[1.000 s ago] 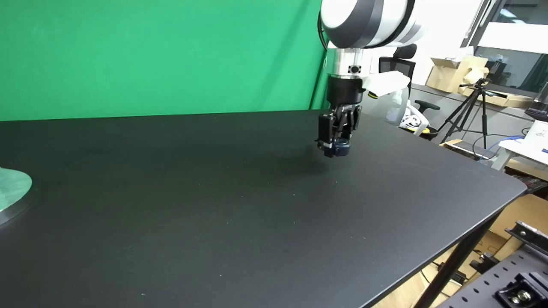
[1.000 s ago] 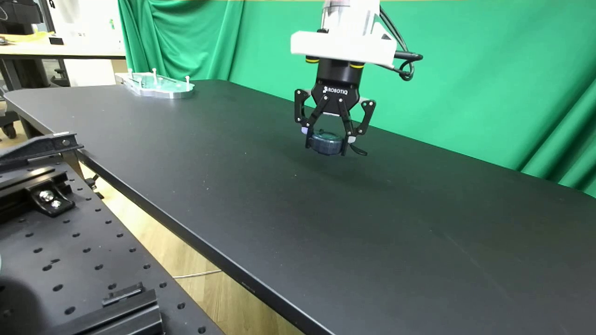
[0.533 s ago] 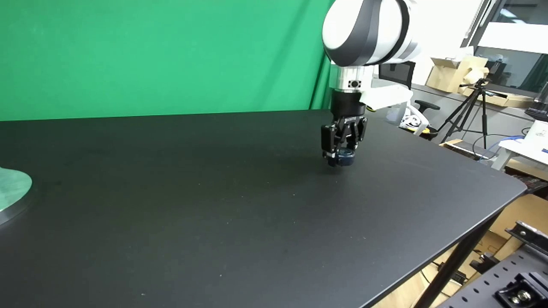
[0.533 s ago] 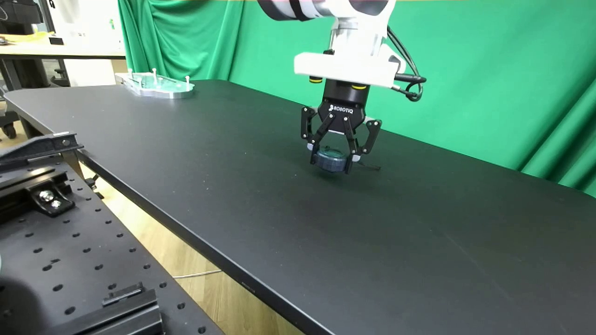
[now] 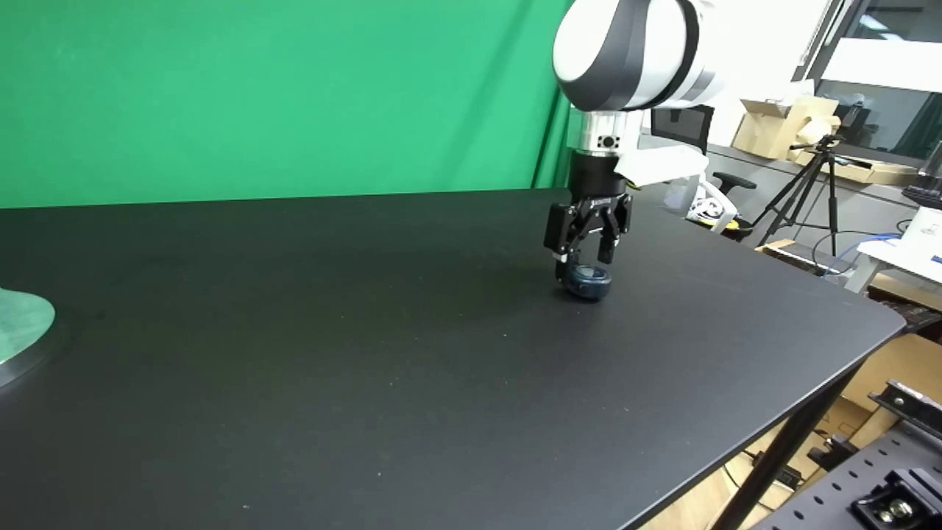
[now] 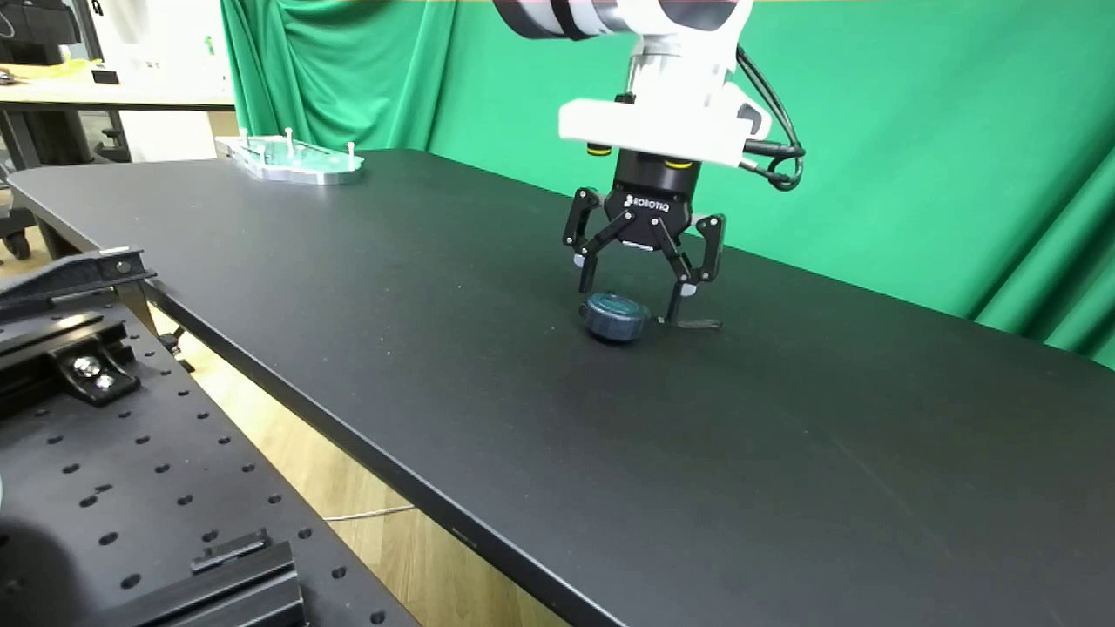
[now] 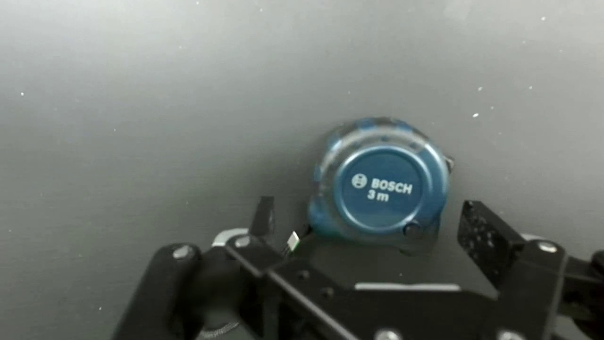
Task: Pick up the measuring tape and slightly move it to the right.
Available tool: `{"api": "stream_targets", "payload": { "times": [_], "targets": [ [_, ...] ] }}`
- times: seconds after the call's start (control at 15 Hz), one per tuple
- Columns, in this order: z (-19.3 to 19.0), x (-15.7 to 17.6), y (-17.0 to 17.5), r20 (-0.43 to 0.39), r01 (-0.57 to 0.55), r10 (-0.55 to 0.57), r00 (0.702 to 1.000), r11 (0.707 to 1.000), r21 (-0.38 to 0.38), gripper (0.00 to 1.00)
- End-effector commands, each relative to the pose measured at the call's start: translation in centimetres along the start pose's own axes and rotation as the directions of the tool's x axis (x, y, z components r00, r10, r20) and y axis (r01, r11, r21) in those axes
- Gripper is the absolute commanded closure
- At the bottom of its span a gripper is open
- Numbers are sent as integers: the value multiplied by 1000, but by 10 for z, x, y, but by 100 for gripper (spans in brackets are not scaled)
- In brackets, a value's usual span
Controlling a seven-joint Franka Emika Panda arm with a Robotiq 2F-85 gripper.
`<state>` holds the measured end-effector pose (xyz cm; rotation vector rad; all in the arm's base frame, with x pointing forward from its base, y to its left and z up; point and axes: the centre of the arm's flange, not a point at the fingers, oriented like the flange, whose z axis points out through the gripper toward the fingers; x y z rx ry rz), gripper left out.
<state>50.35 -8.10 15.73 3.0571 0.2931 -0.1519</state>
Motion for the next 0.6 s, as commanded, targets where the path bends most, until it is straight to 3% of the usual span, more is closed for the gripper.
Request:
{"api": "stream_targets", "payload": {
  "times": [0.0, 0.2, 0.53],
  "targets": [
    [-33, -6, -6, -51, -14, 14, 999, 1000, 1, 0],
    [-60, -13, -14, -68, 5, -4, 998, 1000, 8, 0],
    [-101, -42, -36, -57, 91, -86, 995, 992, 83, 0]
  ]
}}
